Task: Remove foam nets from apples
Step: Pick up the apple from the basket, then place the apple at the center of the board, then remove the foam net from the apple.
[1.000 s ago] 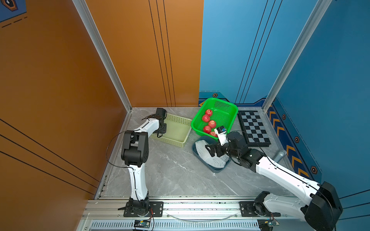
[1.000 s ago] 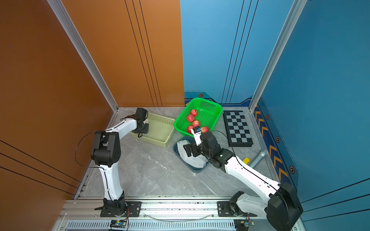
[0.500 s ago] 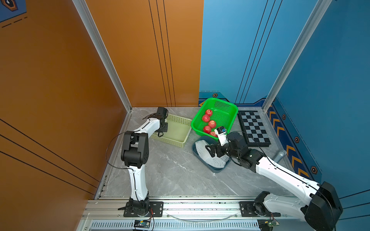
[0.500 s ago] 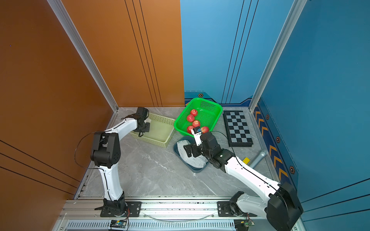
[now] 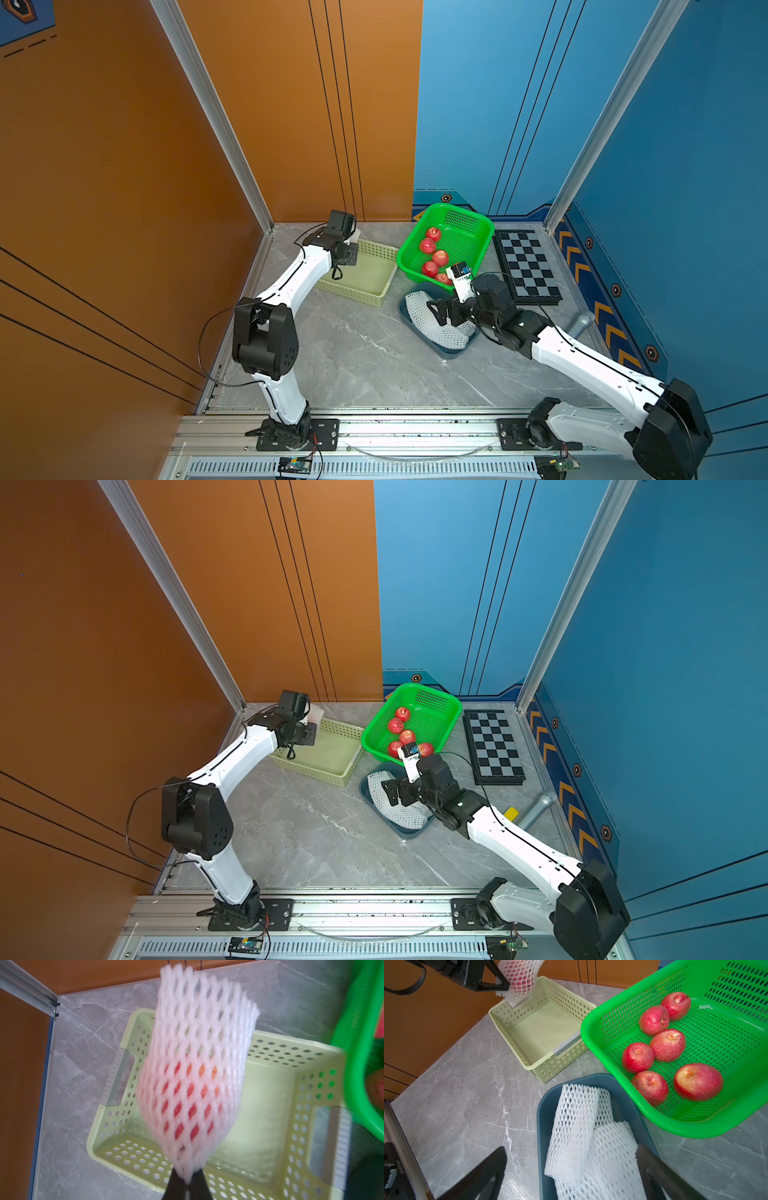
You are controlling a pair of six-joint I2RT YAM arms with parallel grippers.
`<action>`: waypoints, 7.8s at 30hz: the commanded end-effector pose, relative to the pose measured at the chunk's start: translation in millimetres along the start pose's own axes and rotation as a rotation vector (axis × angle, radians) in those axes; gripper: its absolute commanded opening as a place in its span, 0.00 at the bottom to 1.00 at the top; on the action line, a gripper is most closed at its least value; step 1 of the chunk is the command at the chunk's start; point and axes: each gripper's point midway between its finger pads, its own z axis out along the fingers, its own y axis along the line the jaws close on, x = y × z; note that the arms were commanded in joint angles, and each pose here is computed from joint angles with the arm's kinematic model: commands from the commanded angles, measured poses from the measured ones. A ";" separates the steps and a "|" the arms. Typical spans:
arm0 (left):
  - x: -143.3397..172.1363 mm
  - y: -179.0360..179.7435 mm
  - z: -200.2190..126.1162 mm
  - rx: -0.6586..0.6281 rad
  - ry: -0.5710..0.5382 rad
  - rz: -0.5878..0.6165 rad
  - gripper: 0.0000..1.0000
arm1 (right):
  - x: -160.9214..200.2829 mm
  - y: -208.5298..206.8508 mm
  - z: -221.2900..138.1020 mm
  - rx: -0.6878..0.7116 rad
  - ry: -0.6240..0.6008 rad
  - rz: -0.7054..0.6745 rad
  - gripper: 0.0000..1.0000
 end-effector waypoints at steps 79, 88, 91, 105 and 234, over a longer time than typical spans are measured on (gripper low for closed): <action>261.5 -107.9 -94.0 0.411 0.436 -0.163 0.95 | 101.3 144.5 30.1 -0.502 0.248 -0.267 0.61; 261.2 -107.1 -81.1 0.405 0.460 -0.223 0.95 | 125.0 160.0 43.0 -0.511 0.285 -0.308 0.68; 258.9 -107.1 -81.6 0.418 0.456 -0.237 0.95 | 130.8 160.6 54.0 -0.488 0.305 -0.305 0.68; 250.5 -73.7 -74.1 0.397 0.417 -0.445 0.95 | 155.3 142.4 78.0 -0.364 0.416 -0.332 0.03; 270.8 -45.6 -16.0 0.300 0.203 -0.781 0.00 | 137.0 195.8 107.9 -0.549 0.359 -0.303 0.24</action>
